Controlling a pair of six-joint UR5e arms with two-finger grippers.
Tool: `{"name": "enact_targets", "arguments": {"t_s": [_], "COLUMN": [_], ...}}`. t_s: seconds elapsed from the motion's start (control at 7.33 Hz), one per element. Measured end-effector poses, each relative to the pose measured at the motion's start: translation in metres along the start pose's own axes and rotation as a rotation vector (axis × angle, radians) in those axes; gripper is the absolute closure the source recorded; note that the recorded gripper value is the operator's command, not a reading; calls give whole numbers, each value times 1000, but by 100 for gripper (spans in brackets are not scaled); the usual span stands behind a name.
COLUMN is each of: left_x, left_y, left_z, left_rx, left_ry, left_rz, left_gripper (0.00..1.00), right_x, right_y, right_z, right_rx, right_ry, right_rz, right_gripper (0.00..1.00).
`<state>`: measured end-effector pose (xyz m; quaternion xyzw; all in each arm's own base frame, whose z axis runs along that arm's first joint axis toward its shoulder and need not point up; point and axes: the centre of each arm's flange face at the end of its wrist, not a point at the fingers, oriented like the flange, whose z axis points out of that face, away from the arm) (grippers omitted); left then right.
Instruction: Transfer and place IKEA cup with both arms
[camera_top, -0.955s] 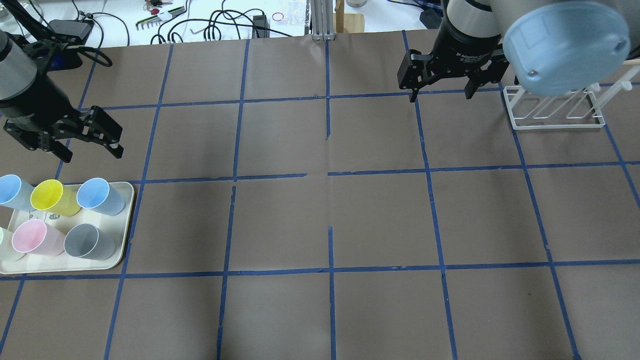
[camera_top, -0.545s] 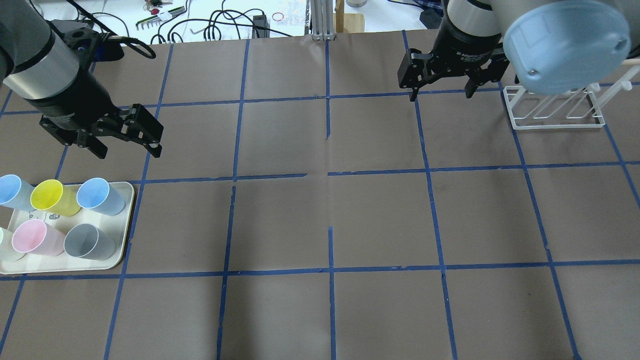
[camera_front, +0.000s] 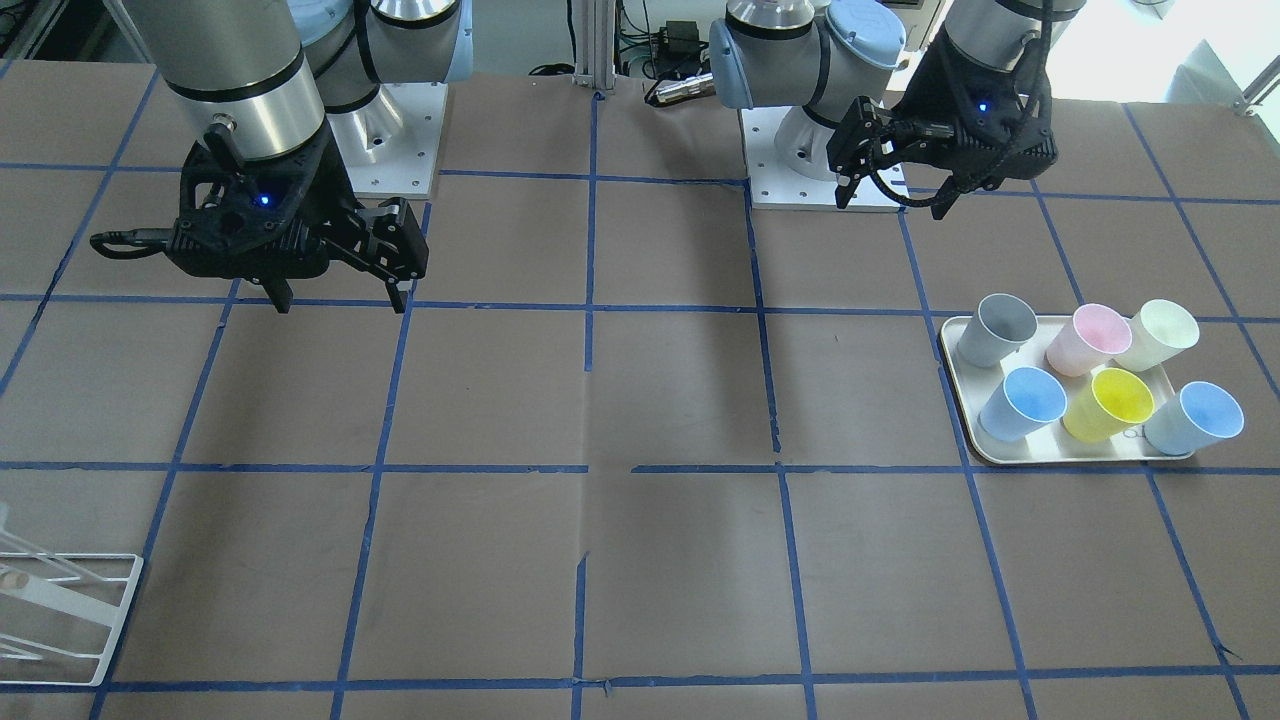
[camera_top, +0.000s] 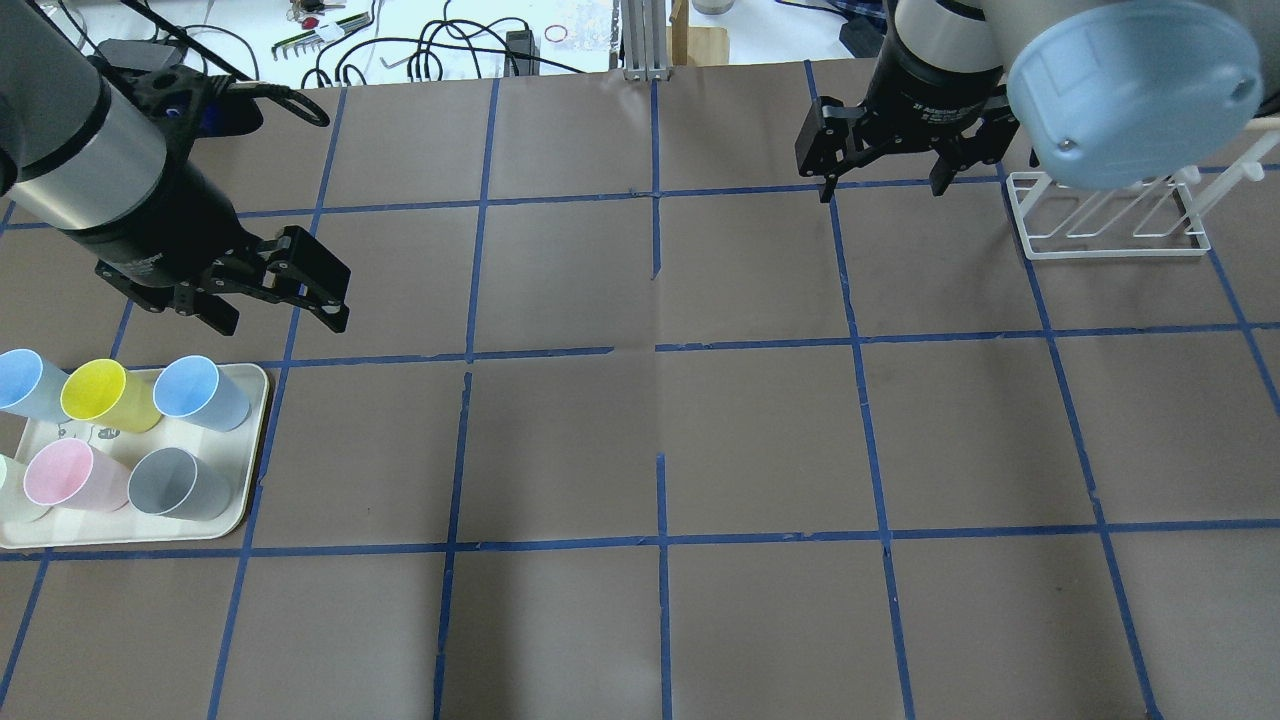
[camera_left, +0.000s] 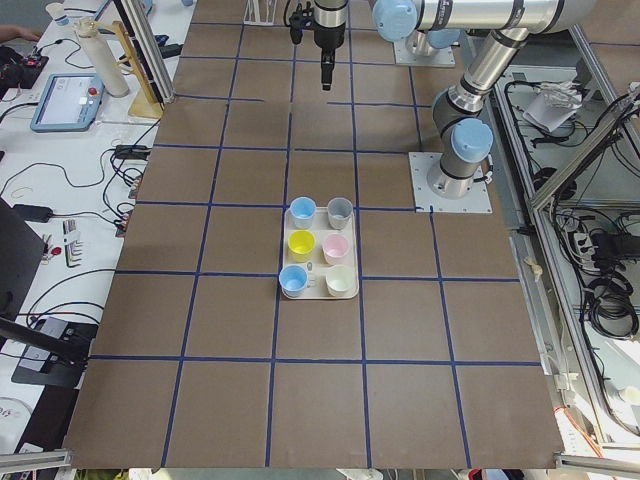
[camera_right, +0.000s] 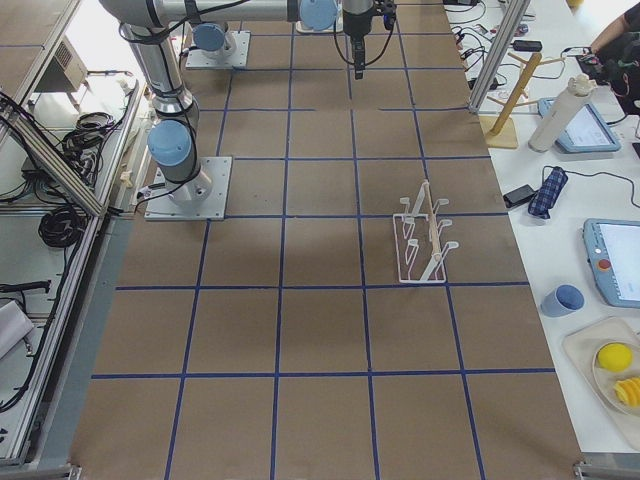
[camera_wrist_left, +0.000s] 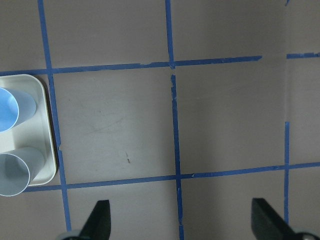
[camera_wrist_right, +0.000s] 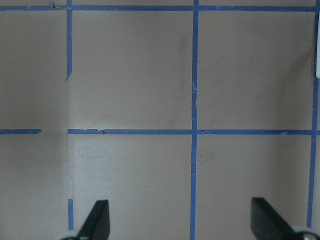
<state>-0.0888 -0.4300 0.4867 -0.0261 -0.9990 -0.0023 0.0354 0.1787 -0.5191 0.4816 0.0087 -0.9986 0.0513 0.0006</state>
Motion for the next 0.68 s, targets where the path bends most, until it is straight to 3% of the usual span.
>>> {"name": "enact_targets", "arguments": {"t_s": [0.68], "left_x": [0], "left_y": [-4], "left_z": [11], "left_rx": [-15], "left_ry": [-18], "left_rz": [11], "left_gripper": [0], "right_x": [0], "right_y": [0], "right_z": [1], "right_rx": [-1], "right_ry": [0], "right_rz": [-3], "right_gripper": [0]}}
